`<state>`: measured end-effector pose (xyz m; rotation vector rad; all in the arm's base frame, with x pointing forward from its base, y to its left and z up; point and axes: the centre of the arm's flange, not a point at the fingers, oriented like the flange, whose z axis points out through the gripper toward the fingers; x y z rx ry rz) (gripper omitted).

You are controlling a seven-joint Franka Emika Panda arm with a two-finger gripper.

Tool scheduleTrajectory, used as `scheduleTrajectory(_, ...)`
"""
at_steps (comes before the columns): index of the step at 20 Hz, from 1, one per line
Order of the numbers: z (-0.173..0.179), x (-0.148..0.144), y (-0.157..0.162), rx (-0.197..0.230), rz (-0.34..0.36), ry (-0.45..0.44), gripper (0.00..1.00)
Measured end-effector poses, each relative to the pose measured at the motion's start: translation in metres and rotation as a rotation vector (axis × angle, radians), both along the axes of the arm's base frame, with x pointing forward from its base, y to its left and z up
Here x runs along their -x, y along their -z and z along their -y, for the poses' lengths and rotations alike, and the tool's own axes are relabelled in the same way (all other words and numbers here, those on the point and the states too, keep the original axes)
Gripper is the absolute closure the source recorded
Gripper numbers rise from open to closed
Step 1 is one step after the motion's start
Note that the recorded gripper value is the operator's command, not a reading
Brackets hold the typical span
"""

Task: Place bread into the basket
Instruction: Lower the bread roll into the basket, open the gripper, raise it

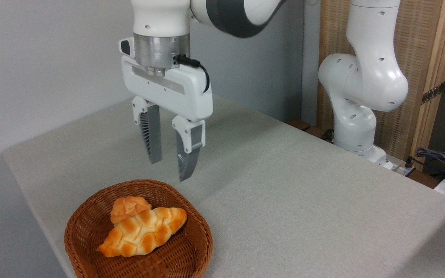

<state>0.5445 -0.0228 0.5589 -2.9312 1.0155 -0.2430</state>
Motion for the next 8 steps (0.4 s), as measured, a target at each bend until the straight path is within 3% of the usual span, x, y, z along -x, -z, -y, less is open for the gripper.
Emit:
scheduleTrajectory(2,-0.0001,0.0041,0.0021,-0.002,-0.046,0.001,0.0)
scheduleTrajectory(8,-0.0022,0.0068,0.0088,-0.01,-0.09,0.046,0.0)
